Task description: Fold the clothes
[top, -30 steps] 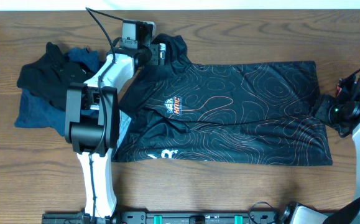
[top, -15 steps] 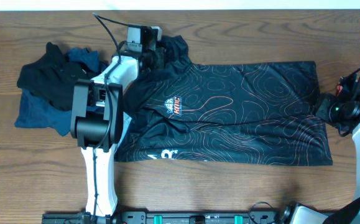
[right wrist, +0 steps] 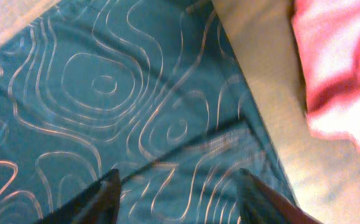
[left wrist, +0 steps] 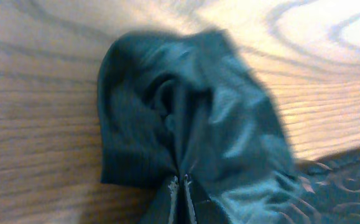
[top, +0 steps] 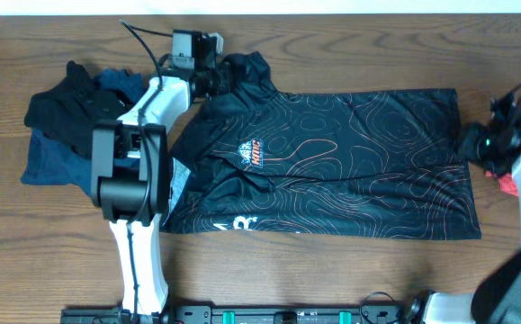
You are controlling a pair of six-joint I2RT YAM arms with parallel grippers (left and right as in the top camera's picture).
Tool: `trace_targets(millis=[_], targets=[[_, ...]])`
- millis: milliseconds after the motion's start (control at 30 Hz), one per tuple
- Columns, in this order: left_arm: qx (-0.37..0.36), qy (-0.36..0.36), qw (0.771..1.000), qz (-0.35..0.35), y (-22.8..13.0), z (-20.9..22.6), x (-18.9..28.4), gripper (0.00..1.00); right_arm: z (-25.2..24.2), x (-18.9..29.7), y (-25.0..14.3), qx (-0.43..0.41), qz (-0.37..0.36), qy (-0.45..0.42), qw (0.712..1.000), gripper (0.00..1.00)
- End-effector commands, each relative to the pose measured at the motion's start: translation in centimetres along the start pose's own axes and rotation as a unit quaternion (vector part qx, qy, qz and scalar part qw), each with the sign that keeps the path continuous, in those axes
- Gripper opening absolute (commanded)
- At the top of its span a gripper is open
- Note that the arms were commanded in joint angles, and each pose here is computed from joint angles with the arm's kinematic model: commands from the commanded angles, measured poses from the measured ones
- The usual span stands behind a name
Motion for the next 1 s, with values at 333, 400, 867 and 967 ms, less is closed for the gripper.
trace_targets(millis=[333,400,867,967], targets=[[0.014,-0.002,1.0,0.014,0.1,-0.9,1.7,0.06,3.0,-11.1,11.1,0.063,-0.037,0.016,0.997,0.69],[0.014,-0.002,1.0,0.015,0.1,-0.9,1.7,0.06,3.1,-12.7,11.4,0.066,-0.042,0.014,0.997,0.69],[0.017,0.0,1.0,0.022,-0.1,-0.8,1.7,0.06,2.3,-17.5,10.9,0.069,-0.046,-0.025,0.996,0.68],[0.018,0.001,1.0,0.023,-0.1,-0.8,1.7,0.06,2.6,-18.4,10.5,0.072,-0.039,-0.024,0.996,0.66]])
Point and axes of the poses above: each gripper's point midway between its finger pads, its own x axis back along the fingers, its own z axis along the line the jaws close on, y = z × x, the point moved 10 cm from there along x, back along the fingers, and after that the axes turned 4 degrees about x, right-handed, at the moved point
